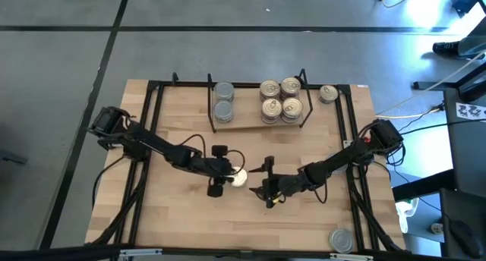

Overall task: Stack canned seafood by type on shelf
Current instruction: Put the blue pink tuna can on the shelf

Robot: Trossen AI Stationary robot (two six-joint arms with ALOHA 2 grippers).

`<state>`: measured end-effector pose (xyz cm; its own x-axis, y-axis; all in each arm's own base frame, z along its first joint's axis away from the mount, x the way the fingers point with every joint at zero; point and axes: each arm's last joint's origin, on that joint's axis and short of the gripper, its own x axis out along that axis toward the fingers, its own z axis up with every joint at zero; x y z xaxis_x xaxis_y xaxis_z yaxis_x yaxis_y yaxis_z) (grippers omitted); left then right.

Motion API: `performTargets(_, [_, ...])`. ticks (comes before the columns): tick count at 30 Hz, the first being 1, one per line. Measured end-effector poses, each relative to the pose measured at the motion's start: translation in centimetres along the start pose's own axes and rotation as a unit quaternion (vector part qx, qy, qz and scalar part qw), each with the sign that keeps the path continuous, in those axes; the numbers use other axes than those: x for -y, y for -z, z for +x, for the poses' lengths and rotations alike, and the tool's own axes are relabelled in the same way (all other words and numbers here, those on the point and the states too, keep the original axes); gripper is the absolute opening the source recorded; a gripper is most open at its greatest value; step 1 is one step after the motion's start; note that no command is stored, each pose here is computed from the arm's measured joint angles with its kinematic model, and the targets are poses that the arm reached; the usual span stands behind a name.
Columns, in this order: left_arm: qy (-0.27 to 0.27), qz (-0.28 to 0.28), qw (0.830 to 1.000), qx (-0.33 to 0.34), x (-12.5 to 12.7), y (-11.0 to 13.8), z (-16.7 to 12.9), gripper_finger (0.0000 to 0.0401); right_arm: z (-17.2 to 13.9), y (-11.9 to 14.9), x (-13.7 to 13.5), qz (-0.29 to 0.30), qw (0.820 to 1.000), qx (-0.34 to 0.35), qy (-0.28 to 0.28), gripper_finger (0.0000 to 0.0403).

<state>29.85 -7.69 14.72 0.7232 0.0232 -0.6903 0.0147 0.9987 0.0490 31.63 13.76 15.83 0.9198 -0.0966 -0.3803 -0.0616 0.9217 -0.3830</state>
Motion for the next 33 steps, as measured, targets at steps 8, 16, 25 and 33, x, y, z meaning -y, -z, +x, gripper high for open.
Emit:
performTargets(8, [0.009, 0.007, 1.0, 0.016, 0.4, 0.8, 0.0, 0.0136, 0.0, -0.1, 0.0, -0.004, 1.0, 0.0, -0.004, 0.0314])
performTargets(16, [0.015, -0.017, 0.999, 0.045, 0.2, 2.9, 0.0, 0.0136, 0.9, 0.5, -0.4, -0.066, 0.997, 0.0, -0.032, 0.0314])
performTargets(25, [0.019, -0.044, 0.995, 0.09, -0.3, 5.2, -0.4, 0.0136, 3.9, 1.0, -1.6, -0.207, 0.976, -0.057, -0.042, 0.0314])
performTargets(33, [0.022, -0.067, 0.992, 0.107, -0.6, 6.4, -0.7, 0.0136, 6.7, 1.3, -1.8, -0.278, 0.953, -0.12, -0.012, 0.0314])
